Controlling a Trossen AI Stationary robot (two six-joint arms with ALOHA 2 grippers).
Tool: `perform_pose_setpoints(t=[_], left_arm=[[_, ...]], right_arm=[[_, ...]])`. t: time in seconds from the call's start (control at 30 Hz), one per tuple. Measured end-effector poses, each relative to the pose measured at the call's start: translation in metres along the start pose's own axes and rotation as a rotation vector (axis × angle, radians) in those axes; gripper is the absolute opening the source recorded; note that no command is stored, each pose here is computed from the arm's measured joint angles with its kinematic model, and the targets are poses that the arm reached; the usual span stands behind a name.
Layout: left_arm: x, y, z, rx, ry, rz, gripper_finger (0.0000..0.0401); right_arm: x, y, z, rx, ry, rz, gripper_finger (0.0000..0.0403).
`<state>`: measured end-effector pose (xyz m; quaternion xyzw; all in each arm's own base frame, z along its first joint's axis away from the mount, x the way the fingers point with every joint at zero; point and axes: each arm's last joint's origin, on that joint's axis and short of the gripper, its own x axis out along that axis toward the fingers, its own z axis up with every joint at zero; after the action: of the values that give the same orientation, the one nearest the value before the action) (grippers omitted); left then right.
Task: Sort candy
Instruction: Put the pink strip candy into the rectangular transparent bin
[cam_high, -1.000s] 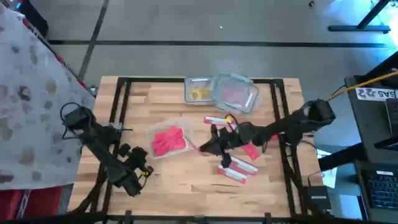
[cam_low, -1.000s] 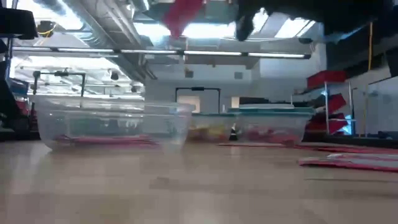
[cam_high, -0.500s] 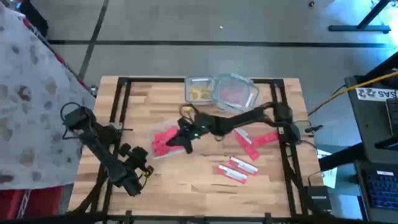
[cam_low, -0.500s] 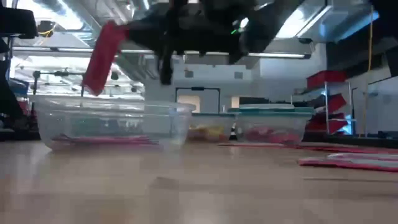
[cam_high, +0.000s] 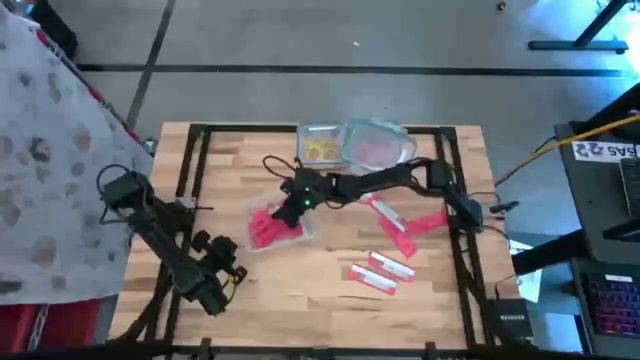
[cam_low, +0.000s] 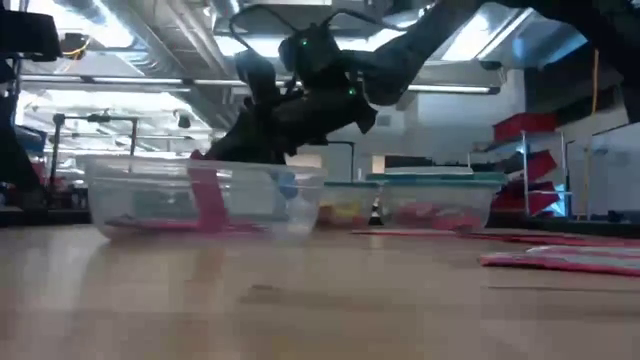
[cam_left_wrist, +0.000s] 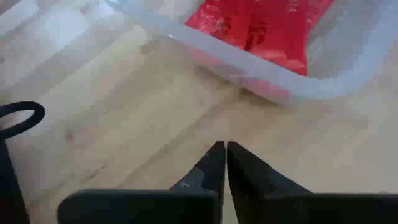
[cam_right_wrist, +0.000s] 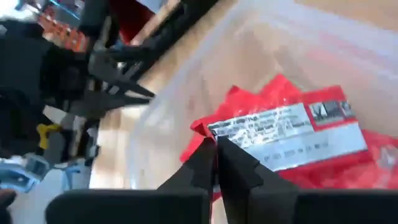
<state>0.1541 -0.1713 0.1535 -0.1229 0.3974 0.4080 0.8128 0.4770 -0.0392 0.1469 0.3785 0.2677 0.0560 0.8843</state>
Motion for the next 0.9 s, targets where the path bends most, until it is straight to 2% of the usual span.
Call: perform_pose_setpoints(t=[0.17, 0.33, 0.4, 0.47, 0.6, 0.7, 0.9], left_arm=[[0.000, 0.000, 0.000, -0.001, -0.005, -0.003, 0.0000], [0.000, 0.000, 0.000, -0.001, -0.010, -0.004, 0.0000], [0.000, 0.000, 0.000, -0.001, -0.018, -0.006, 0.0000], [0.000, 0.000, 0.001, -0.003, -0.022, -0.007, 0.0000], [0.000, -0.001, 0.000, -0.009, -0.021, -0.010, 0.0000], [0.000, -0.001, 0.000, -0.011, -0.021, -0.011, 0.0000], [0.000, -0.001, 0.000, -0.011, -0.020, -0.011, 0.0000]], right_arm=[[-0.002, 0.008, 0.003, 0.012, -0.006, 0.041, 0.0000], [0.002, 0.041, 0.007, 0.025, -0.036, 0.275, 0.0000], [0.003, 0.050, 0.004, 0.035, -0.029, 0.309, 0.0000], [0.006, 0.050, -0.001, 0.059, -0.009, 0.292, 0.0000], [0.007, 0.039, -0.004, 0.116, -0.003, 0.170, 0.0000], [0.007, 0.029, -0.005, 0.141, 0.019, 0.124, 0.0002], [0.005, 0.020, -0.005, 0.121, 0.033, 0.064, 0.0036]])
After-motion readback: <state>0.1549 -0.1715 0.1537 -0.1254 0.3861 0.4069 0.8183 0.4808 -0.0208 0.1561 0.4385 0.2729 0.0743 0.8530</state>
